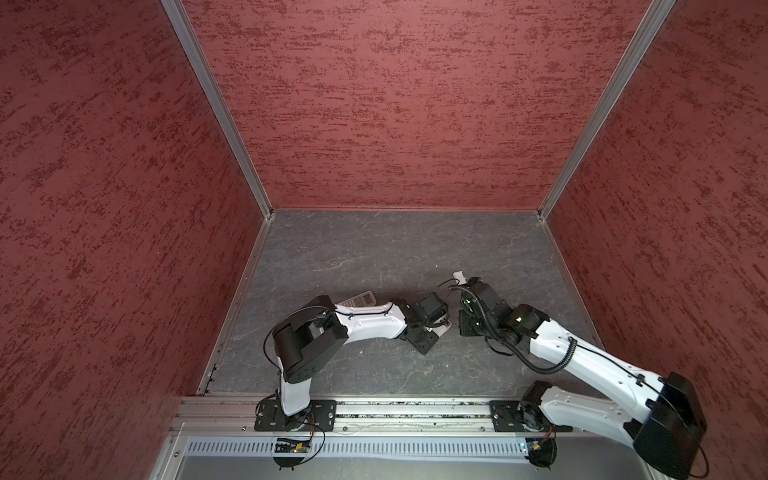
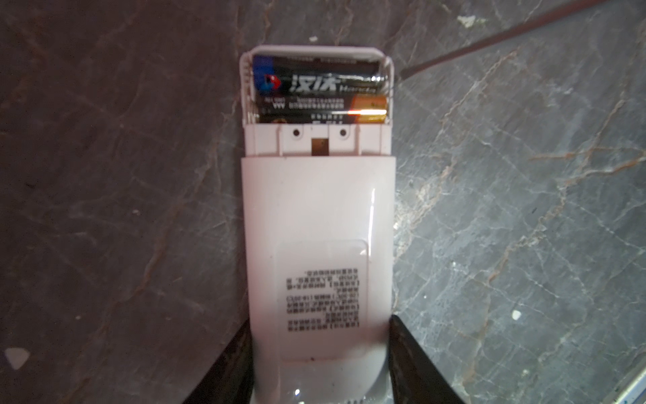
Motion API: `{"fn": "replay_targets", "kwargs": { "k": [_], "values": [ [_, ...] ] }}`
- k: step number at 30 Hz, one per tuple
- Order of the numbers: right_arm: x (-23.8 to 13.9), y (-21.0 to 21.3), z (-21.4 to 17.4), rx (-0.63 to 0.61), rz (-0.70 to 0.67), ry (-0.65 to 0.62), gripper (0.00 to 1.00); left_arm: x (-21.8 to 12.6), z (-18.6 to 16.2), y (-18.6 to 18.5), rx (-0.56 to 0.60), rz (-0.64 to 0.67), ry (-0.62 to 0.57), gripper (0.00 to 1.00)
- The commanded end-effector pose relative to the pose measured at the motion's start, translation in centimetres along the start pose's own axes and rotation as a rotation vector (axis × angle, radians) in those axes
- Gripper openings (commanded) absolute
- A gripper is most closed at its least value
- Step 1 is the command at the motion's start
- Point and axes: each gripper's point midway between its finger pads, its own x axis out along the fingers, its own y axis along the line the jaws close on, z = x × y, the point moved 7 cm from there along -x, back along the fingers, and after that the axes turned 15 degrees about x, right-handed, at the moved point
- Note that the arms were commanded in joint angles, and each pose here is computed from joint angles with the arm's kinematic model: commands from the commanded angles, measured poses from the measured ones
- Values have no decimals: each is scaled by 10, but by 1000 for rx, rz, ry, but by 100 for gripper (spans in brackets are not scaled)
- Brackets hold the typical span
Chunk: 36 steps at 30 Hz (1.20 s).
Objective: Unload the batteries from the remote control
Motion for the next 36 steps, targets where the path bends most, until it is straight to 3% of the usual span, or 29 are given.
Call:
{"fn": "replay_targets", "kwargs": {
  "k": [1,36],
  "values": [
    [-10,4,11,10,12,-58,0,35,-64,-5,-17,-44,293,30],
    [-5,2,7,8,11,-38,0,35,-65,-5,-19,-47,296,30]
  ]
}}
